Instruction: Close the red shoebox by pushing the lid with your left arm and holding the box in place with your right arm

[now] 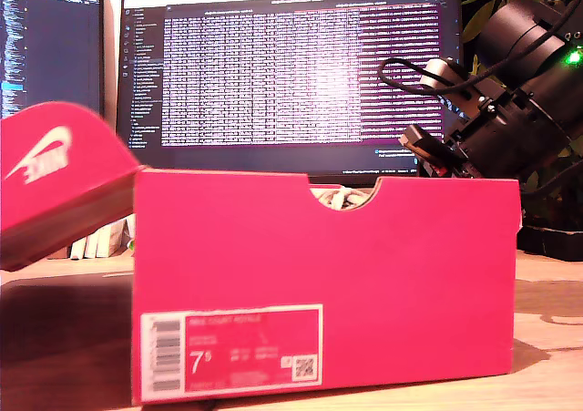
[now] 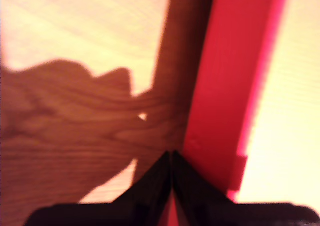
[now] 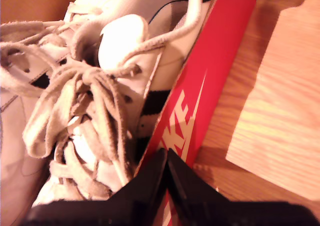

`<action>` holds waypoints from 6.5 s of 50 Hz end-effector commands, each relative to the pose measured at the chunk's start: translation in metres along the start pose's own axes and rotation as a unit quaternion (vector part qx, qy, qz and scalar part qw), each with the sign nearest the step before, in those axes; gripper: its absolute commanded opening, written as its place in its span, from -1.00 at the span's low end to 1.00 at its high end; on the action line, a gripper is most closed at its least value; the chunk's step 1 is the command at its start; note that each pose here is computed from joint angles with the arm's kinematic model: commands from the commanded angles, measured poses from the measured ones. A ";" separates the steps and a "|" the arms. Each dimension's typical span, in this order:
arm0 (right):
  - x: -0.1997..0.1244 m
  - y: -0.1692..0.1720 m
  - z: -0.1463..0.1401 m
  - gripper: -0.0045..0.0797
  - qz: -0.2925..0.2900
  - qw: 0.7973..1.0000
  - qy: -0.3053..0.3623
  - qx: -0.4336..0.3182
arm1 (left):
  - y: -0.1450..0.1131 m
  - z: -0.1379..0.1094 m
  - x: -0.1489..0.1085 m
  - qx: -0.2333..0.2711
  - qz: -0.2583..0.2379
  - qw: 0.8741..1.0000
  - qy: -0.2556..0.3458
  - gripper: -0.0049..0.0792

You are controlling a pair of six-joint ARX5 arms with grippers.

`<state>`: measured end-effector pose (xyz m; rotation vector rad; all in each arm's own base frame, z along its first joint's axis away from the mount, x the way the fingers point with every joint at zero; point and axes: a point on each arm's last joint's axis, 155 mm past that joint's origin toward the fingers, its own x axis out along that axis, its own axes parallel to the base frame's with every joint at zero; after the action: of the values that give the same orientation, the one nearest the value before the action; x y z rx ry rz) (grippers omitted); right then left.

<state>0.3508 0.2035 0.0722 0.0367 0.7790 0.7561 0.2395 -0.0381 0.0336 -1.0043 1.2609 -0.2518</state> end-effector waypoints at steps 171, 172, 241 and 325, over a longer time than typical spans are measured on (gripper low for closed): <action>-0.075 0.044 0.116 -0.92 0.053 0.996 -0.038 -0.061 | -0.306 -0.064 -0.025 0.360 -0.220 0.906 0.016 -0.93; -0.074 0.043 0.113 -0.92 0.048 0.996 -0.032 -0.062 | -0.306 -0.063 -0.025 0.367 -0.219 0.904 0.014 -0.93; -0.036 0.005 0.055 -0.92 -0.047 0.991 0.085 -0.097 | -0.292 -0.033 -0.035 0.464 -0.144 0.870 -0.088 -0.93; -0.250 -0.064 0.066 -0.92 -0.322 0.886 -0.326 -0.070 | -0.196 0.030 -0.122 0.541 0.013 0.727 -0.422 -0.93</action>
<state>0.3175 0.0157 0.2603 -0.1398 0.0738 0.1303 0.2928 -0.0565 0.2684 0.0284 0.1261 -0.3828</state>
